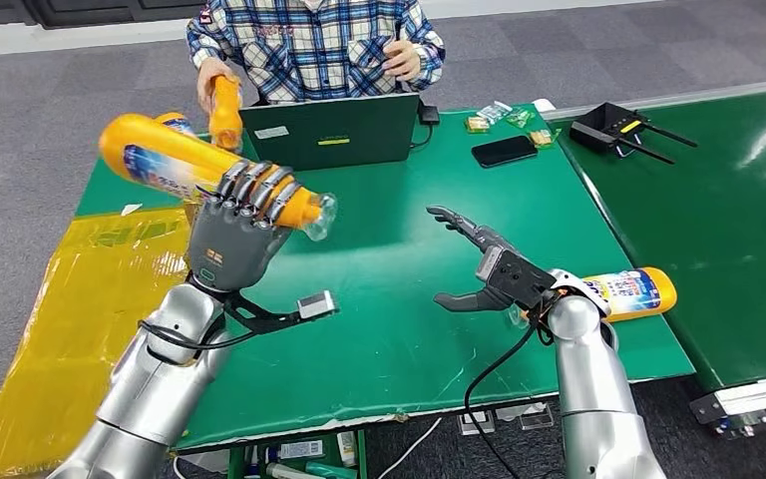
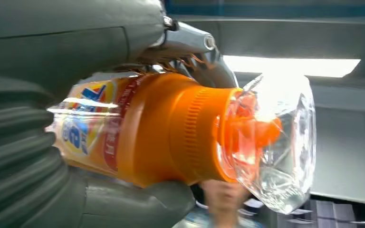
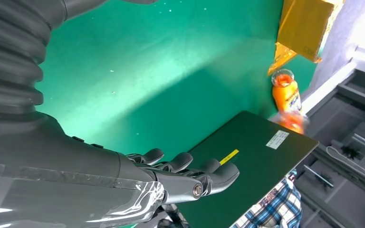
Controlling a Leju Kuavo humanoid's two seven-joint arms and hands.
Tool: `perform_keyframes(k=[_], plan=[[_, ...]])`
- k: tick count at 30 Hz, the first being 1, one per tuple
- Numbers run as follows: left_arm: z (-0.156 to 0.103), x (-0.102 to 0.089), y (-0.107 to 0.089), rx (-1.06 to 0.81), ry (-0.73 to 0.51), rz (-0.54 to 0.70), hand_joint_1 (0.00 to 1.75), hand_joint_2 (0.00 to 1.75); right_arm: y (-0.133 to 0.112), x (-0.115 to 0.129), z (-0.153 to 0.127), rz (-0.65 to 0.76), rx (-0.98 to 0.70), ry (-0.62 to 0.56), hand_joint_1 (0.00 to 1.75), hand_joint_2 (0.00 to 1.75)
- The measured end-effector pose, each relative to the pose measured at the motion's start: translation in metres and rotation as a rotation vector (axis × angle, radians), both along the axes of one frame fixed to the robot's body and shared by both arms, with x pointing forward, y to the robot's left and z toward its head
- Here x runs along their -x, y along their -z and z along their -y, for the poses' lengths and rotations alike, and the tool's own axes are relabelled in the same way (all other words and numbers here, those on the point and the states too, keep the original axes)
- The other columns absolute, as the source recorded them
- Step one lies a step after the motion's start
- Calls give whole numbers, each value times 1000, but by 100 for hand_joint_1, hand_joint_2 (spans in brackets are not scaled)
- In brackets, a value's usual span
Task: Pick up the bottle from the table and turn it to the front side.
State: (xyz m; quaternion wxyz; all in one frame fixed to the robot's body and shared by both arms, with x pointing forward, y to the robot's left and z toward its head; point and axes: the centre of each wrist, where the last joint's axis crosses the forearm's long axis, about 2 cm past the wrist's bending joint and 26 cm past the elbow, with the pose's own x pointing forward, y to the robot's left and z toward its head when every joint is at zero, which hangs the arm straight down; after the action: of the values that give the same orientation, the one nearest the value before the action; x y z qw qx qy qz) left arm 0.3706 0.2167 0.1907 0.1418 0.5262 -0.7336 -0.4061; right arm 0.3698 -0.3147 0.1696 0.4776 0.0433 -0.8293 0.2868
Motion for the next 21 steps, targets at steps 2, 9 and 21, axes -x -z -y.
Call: perform_keyframes(k=[2,9,21], plan=[[-7,-3,-2,-1,-107,4,175,175,0,1,0,0,0,3,0,175],[-22,-9,6,-103,-192,-49,175,175,0,1,0,1,-4,5,0,175],[-113,-24,52,-378,-414,-390,175,175,4,6,2,-3,-14,18,0,175]])
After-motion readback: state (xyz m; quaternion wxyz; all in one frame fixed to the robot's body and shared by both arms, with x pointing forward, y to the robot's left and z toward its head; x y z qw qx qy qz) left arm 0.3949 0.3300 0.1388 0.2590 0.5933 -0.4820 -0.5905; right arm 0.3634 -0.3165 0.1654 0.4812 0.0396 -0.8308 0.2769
